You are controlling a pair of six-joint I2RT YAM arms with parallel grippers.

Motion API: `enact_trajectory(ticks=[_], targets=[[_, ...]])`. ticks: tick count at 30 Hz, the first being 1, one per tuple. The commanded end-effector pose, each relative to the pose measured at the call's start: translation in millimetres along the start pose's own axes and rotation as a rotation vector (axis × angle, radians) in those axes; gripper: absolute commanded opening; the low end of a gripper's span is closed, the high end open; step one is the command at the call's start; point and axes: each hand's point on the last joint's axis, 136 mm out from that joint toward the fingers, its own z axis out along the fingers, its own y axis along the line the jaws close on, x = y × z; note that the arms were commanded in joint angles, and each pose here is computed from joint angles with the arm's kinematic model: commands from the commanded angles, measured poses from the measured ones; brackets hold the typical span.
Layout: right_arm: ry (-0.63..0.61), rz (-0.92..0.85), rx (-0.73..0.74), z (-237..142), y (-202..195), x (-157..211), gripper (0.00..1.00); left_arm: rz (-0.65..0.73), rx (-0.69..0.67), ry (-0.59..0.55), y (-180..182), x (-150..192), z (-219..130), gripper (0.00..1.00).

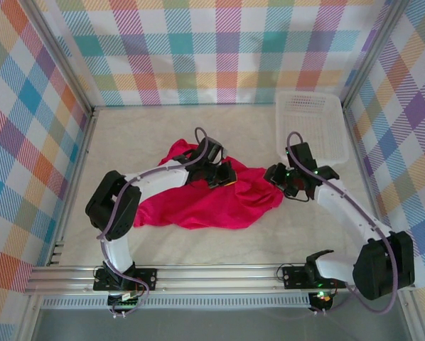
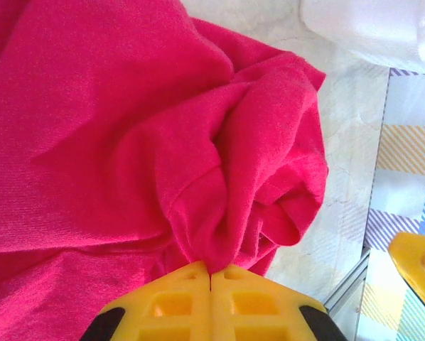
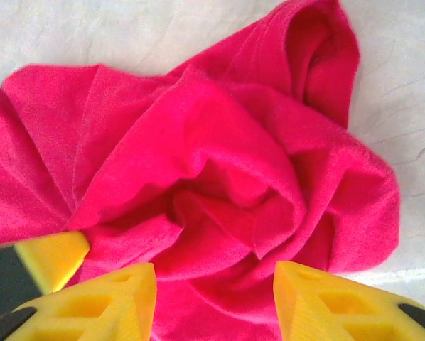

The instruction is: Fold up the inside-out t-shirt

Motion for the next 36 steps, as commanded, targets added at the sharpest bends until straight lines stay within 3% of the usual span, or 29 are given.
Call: enact_trajectory(ticks=[1,7,15,16,20,24,29,32,36], targets=[[0.029,-0.034,0.084,5,-16,13,0.46,0.012,0.013,-0.015,-8,-6,0,0.00],[0.093,-0.028,0.103,34,-18,24,0.44,0.016,0.010,-0.011,-10,-7,1,0.00],[0.103,-0.030,0.142,63,-14,11,0.42,0.020,0.006,-0.011,-9,-5,-1,0.00],[0.103,-0.033,0.149,65,-14,10,0.39,0.020,0.005,-0.011,-8,-4,-2,0.00],[0.100,-0.061,0.155,64,-3,-1,0.02,0.027,-0.006,-0.012,-6,-4,-3,0.00],[0.075,-0.096,0.040,19,34,-11,0.00,0.037,-0.030,-0.015,-1,-8,-2,0.00],[-0.067,-0.145,-0.236,-96,99,-28,0.00,0.015,-0.114,-0.044,37,-34,7,0.00],[-0.178,-0.150,-0.287,-148,105,-37,0.00,-0.070,-0.103,-0.017,64,-44,15,0.00],[-0.194,-0.126,-0.255,-143,88,-36,0.00,-0.066,-0.078,-0.040,59,-46,5,0.00]])
